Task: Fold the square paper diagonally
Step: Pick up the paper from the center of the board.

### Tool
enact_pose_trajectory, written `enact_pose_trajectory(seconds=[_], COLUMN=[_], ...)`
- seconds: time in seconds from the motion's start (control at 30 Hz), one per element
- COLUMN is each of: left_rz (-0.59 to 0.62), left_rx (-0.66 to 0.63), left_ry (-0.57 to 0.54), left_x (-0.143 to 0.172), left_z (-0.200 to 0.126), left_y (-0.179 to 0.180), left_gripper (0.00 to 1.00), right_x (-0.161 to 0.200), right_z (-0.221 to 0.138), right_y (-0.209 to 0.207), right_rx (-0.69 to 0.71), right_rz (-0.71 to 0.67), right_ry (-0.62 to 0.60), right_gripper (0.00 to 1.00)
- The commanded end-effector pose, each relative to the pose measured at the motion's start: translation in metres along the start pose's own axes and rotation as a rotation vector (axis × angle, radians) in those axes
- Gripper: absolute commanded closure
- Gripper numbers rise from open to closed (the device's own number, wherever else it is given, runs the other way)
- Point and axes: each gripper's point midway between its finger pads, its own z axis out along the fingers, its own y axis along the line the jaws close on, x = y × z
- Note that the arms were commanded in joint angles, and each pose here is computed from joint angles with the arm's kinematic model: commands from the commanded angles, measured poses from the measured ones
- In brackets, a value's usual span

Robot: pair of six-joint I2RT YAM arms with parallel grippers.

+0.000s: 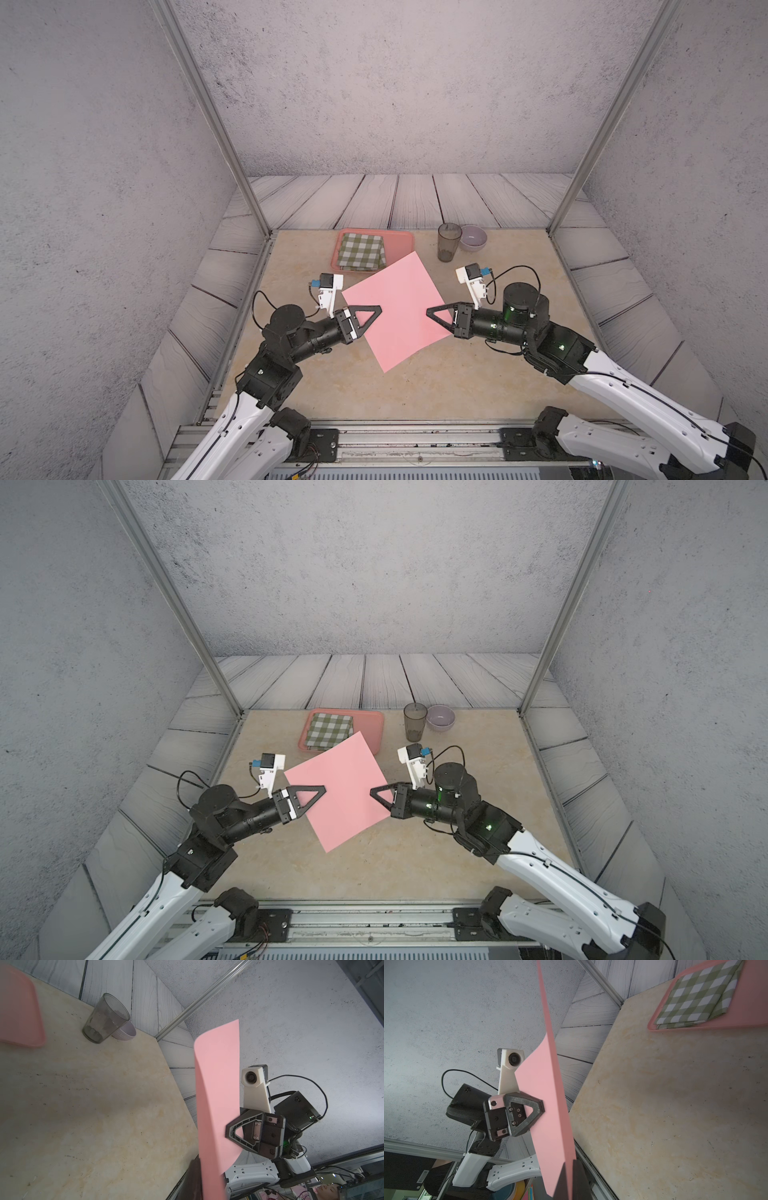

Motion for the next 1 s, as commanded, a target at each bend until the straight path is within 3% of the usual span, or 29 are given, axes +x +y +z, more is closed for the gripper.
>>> enact_pose_trajectory(seconds=[0.0, 0.57, 0.97], left_rz=[0.059, 0.072, 0.080], left_rx=[0.030, 0.026, -0.022], left_ry=[0.019, 0.040, 0.046], left_x=[0.000, 0.004, 0.006], left_z=[0.001, 0.003, 0.008], left_y=[-0.010, -0.008, 0.005], left_gripper=[0.91, 0.86, 0.95], right_x=[-0.007, -0.015, -0.018], right_z=[0.001, 0.001, 0.005], right_y=[0.000, -0.011, -0.004], right_rx=[0.028, 0.142, 0.116], right_rz=[0.007, 0.079, 0.117], right_ry=[-0.022, -0.023, -0.016], right_gripper=[1.00, 1.00, 0.98])
